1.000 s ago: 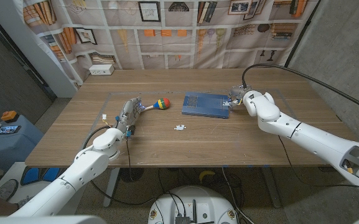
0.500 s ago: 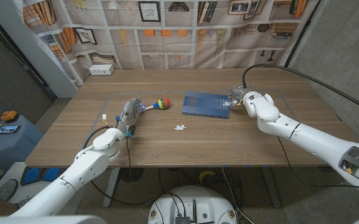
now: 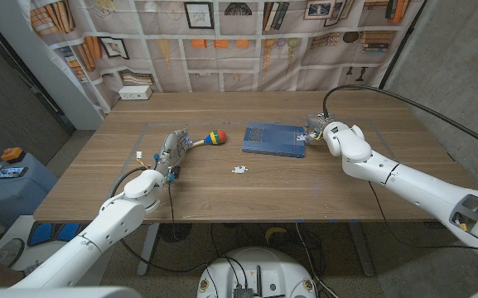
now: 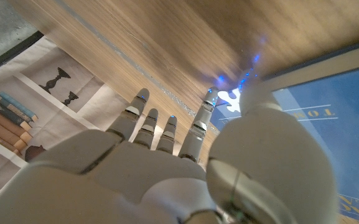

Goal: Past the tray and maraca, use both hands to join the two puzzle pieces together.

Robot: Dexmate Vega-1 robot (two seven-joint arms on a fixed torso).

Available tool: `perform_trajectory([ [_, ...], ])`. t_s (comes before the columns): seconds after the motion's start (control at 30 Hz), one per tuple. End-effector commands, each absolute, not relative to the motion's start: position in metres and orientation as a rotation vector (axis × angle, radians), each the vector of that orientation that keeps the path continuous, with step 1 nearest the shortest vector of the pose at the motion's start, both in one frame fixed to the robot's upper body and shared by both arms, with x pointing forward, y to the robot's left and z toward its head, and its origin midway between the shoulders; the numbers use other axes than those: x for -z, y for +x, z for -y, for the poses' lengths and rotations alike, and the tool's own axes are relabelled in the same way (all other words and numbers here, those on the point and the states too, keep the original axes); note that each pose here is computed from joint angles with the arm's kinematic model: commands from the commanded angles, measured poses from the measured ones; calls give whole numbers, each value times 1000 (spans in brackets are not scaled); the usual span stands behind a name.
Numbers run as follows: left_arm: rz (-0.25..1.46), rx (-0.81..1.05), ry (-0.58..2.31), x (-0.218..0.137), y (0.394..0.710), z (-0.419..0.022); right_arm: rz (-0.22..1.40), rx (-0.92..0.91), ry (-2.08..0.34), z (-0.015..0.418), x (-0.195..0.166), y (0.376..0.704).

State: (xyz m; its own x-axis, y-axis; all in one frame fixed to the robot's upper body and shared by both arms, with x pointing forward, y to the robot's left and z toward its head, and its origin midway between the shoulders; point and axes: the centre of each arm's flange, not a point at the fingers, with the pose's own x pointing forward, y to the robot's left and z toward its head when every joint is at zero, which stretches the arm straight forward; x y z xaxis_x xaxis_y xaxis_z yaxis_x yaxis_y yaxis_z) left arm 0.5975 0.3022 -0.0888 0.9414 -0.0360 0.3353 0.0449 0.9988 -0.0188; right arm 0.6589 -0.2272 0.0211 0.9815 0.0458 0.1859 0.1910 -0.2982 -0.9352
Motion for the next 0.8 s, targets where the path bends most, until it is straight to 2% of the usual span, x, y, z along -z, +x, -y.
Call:
perform_trajectory([
  [0.03, 331, 39, -27, 92, 597, -302, 177, 146, -1871, 226, -21, 659],
  [0.8, 325, 36, -28, 95, 594, -302, 188, 157, -1866, 226, -19, 657],
])
